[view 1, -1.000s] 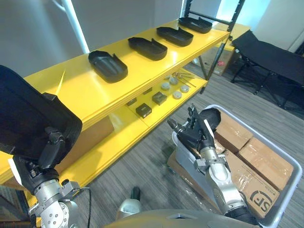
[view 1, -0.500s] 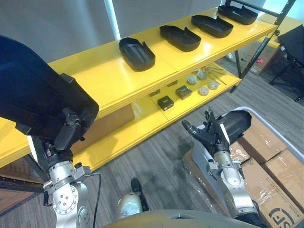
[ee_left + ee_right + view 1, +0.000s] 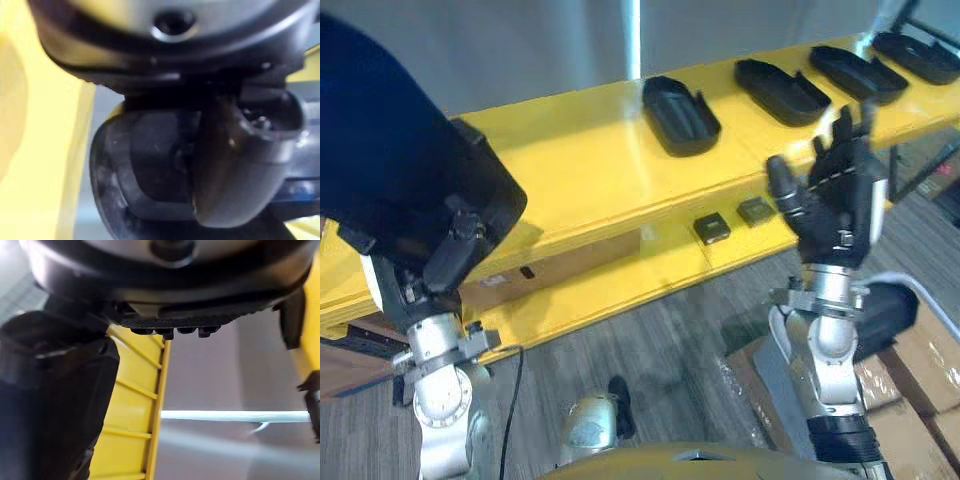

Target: Walk over and take three plastic housings, then place them on the shelf

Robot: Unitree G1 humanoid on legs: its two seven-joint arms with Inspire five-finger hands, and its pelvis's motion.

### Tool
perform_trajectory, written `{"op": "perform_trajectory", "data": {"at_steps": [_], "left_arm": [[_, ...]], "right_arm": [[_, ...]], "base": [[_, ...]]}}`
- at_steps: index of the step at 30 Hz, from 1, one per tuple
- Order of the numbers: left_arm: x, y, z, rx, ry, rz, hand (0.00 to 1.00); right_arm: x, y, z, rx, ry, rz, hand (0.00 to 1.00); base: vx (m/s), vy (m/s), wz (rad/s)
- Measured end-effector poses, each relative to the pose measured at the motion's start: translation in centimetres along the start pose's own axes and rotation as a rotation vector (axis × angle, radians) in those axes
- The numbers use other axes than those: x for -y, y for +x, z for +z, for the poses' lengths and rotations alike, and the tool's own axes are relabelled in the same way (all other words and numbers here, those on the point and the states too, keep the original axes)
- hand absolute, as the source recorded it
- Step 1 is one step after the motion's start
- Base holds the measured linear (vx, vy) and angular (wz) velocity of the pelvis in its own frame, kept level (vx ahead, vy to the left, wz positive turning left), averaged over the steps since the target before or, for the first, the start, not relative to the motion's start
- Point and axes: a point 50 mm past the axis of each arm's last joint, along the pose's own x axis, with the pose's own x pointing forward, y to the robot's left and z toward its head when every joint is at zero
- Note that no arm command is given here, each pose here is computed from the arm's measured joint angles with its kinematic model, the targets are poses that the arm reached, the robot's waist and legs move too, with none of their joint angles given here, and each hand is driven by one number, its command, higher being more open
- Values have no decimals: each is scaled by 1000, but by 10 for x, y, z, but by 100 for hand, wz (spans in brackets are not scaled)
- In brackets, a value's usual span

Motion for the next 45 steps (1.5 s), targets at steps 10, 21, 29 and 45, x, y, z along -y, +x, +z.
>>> {"op": "perform_trajectory", "data": {"at_steps": [10,21,29,45], "left_arm": [[21,14,-4,20,-67,-43,0],[37,-9,-16,-74,-98,-162,0],[38,-5,-11,-69,-93,-312,0],[40,22,-83,-689,-174,-586,0]], "right_arm": [[-3,12,11,86,-114,69,100],[41,12,11,42,-210,-59,100],[60,-20,11,-74,-276,-157,100],[61,-37,2,-206,-209,-95,100]], "base": [[289,-2,73],[142,-142,25],[1,24,-5],[-29,13,-15]]}}
